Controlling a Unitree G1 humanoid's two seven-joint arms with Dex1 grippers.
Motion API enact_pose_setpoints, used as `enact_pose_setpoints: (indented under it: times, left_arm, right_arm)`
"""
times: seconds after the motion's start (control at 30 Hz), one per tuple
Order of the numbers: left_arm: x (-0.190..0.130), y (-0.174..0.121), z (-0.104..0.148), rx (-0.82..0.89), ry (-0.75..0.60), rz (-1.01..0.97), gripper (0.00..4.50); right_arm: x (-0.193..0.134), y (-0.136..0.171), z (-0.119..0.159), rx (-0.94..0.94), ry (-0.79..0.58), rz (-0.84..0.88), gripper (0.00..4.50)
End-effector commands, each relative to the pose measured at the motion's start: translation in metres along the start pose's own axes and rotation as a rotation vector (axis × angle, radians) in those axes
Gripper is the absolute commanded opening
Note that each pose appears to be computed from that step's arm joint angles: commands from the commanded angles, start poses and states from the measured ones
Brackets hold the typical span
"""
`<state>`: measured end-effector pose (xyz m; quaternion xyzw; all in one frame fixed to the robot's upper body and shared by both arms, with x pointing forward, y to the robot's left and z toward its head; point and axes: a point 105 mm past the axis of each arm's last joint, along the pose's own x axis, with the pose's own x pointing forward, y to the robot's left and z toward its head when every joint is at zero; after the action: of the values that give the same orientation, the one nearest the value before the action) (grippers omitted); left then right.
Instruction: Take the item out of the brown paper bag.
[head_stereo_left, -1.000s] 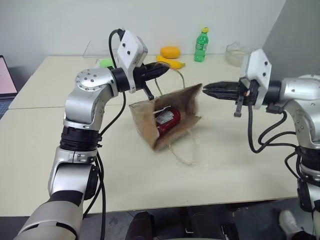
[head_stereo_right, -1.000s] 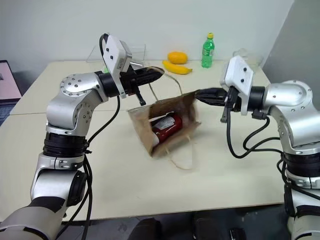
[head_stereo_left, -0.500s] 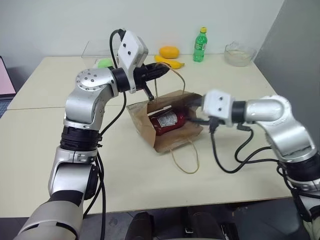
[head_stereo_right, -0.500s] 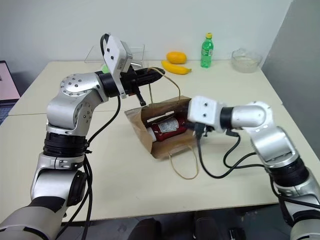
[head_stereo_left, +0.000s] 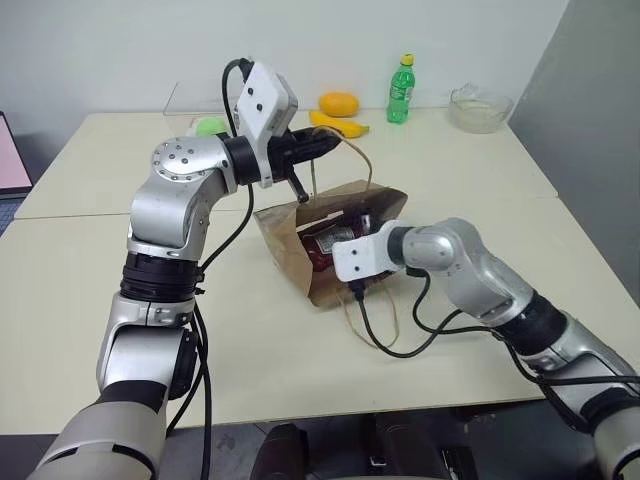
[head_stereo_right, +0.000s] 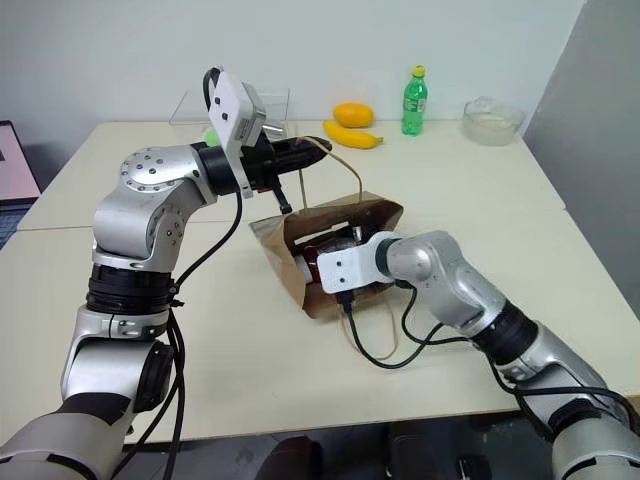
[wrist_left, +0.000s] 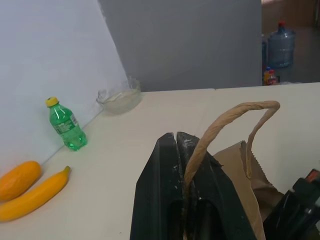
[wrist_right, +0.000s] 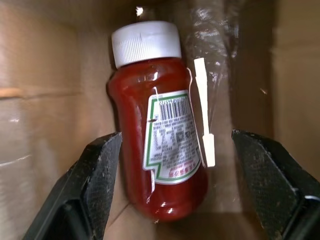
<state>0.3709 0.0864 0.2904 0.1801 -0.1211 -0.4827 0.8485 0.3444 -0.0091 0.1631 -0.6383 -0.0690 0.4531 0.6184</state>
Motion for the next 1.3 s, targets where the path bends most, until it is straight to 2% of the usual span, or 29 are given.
enact_pose_setpoints:
  times: [0.03,0.23,0.57,0.8,0.83,0.93,1.3]
  left_arm:
    - [0.001,0.0,0.019,0.05,-0.044,-0.005,0.0]
    - [0.001,0.0,0.019,0.052,-0.042,-0.009,0.0]
    - [0.001,-0.001,0.019,0.055,-0.039,-0.014,0.0]
    - [0.001,-0.001,0.02,0.056,-0.04,-0.014,0.0]
    - [0.001,-0.001,0.02,0.056,-0.04,-0.014,0.0]
    - [0.0,-0.001,0.02,0.056,-0.04,-0.012,0.0]
    - [-0.003,0.003,0.019,0.064,-0.029,-0.002,0.0]
  right_arm:
    - [0.012,-0.002,0.002,-0.125,0.022,0.002,3.69]
    - [0.035,0.005,-0.004,-0.192,0.046,0.036,3.69]
    - [0.068,-0.004,-0.02,-0.227,0.115,0.038,3.69]
    - [0.085,0.008,-0.038,-0.166,0.18,0.094,3.69]
    - [0.086,0.01,-0.039,-0.16,0.184,0.098,3.31]
    - [0.088,0.008,-0.042,-0.143,0.18,0.074,2.84]
    - [0.071,-0.017,-0.024,-0.11,0.043,-0.043,2.75]
